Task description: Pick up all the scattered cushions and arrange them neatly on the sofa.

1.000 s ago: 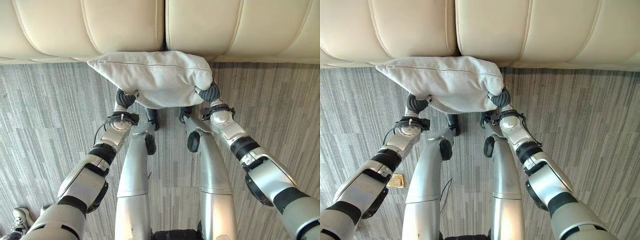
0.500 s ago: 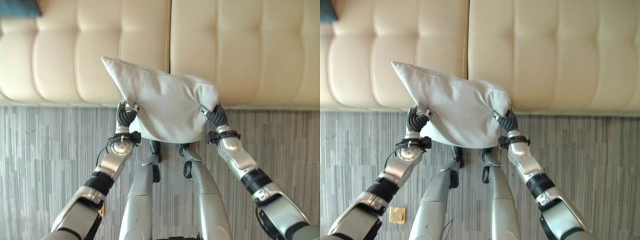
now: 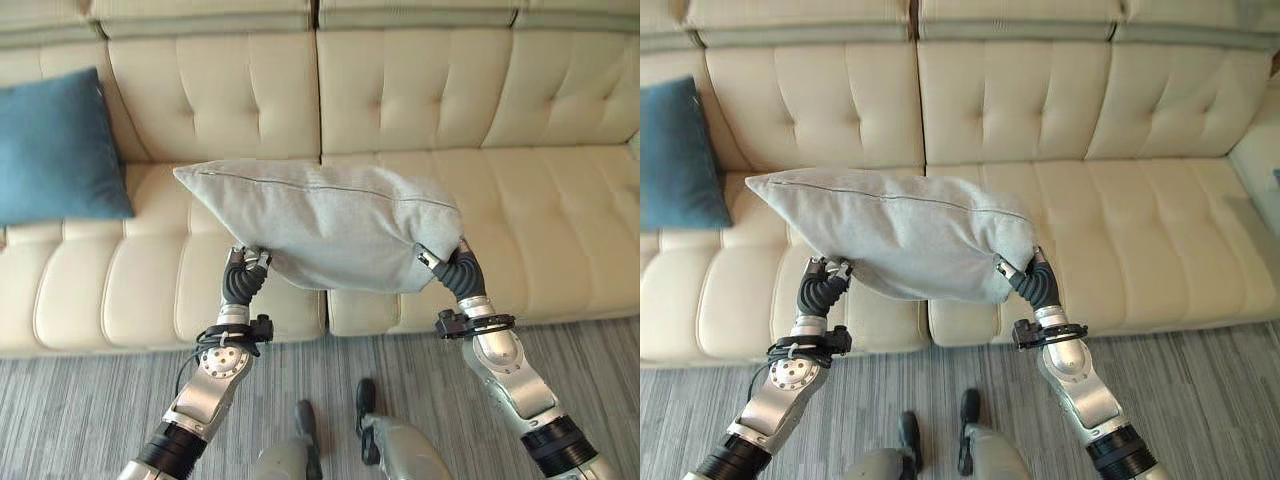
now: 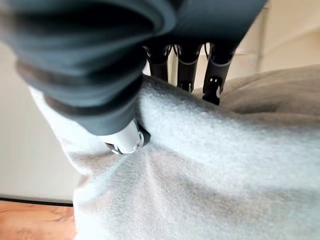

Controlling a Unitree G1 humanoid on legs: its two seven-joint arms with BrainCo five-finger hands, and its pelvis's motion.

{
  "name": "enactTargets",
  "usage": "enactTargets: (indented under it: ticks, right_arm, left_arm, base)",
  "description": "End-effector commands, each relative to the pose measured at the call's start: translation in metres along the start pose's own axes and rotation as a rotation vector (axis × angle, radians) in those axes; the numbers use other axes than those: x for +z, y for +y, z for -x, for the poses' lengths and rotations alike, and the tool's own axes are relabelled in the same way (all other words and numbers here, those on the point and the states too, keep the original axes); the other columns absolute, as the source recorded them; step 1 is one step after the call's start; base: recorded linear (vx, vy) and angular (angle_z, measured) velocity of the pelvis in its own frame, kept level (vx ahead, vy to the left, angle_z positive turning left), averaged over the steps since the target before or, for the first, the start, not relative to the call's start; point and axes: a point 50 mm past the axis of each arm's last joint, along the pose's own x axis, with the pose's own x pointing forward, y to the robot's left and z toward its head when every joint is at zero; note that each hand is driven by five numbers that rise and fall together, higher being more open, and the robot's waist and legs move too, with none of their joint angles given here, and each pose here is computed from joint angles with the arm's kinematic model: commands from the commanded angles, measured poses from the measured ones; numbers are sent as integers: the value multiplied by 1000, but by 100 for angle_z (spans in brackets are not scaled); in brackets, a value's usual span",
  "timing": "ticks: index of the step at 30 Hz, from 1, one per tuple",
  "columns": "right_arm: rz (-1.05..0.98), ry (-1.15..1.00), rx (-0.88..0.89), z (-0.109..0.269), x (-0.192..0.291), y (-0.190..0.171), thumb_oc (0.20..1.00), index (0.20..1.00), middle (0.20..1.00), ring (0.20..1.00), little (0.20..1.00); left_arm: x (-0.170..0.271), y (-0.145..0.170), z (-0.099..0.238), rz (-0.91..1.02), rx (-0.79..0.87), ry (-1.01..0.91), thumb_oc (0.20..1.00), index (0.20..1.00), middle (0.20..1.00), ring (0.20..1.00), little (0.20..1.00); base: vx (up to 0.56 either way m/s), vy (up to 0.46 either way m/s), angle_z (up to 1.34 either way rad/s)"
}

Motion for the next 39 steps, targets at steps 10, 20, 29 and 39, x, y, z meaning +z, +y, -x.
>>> enactTargets:
  ticks: [10,20,29,39]
  right_arm:
    - [-54,-231,84,12,40,15,200,200,200,200,200]
    - [-71,-258,147,3,45,33,200,200,200,200,200]
    - [-70,-271,205,-4,48,44,200,200,200,200,200]
    - [-3,-280,193,-5,49,29,200,200,200,200,200]
  left_arm:
    - [23,-46,8,83,-270,-135,200,200,200,200,200]
    - [16,-31,19,63,-243,-96,200,200,200,200,200]
    - [12,-20,15,23,-213,-90,200,200,200,200,200]
    - [14,-31,7,39,-215,-108,200,200,200,200,200]
  base:
    - [129,-44,21]
    - [275,146,-55]
    - [77,7,-6]
    - [99,-165,31]
